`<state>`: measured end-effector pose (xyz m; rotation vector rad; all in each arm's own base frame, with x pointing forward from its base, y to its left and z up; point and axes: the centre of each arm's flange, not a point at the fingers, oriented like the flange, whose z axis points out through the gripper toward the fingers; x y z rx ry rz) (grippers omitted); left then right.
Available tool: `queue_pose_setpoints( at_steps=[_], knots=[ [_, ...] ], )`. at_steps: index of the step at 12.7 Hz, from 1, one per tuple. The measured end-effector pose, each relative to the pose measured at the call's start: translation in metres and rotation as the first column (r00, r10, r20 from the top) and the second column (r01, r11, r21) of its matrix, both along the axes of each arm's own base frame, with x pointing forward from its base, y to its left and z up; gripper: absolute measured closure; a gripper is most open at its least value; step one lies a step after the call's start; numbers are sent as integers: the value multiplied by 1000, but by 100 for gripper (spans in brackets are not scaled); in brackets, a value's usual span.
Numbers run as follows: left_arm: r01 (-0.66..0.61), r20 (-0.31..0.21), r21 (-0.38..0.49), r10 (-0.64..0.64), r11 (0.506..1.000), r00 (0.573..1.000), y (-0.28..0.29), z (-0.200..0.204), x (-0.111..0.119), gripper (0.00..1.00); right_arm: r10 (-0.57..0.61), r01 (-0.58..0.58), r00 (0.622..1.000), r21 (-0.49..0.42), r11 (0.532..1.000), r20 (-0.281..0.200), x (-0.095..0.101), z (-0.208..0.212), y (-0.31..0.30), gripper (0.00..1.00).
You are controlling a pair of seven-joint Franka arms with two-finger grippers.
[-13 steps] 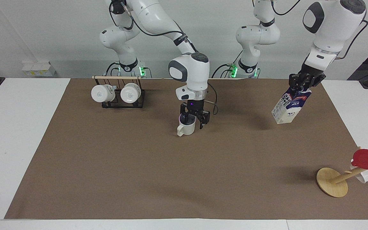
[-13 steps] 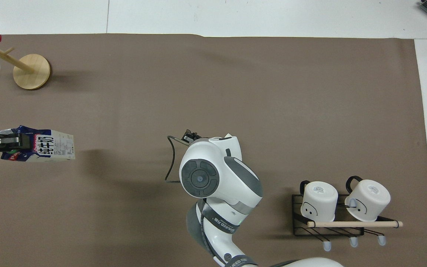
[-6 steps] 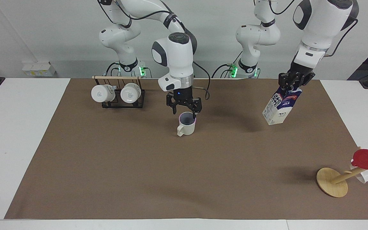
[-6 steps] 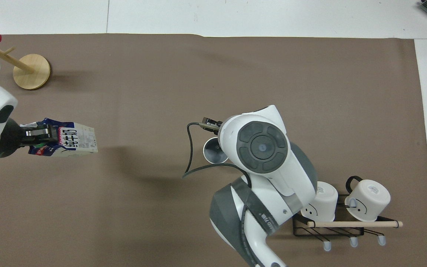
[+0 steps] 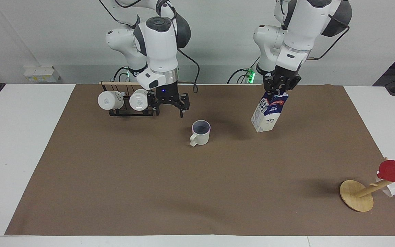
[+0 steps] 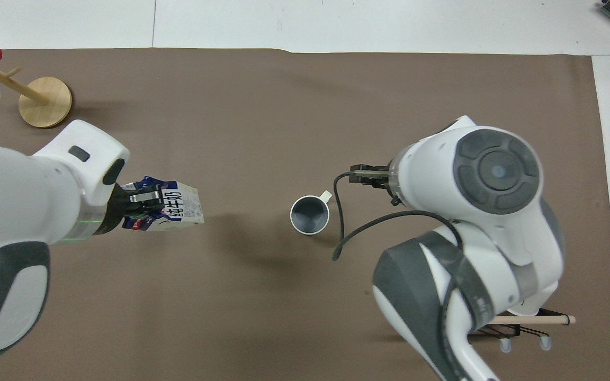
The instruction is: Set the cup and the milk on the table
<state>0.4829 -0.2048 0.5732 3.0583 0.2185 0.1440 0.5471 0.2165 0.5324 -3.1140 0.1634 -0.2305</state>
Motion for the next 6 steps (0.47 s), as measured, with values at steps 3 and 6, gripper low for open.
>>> queue_pose_setpoints(
  at_steps=[3,6],
  knots=[
    [16,1,-4,-16,1000,1000,-43,-26,2,59,66,-67,997,-17,998,-32,1,25,-70,0],
    [45,-8,0,-45,999,999,-79,-49,-2,59,113,-115,992,-31,993,-57,-2,46,-151,0]
  ],
)
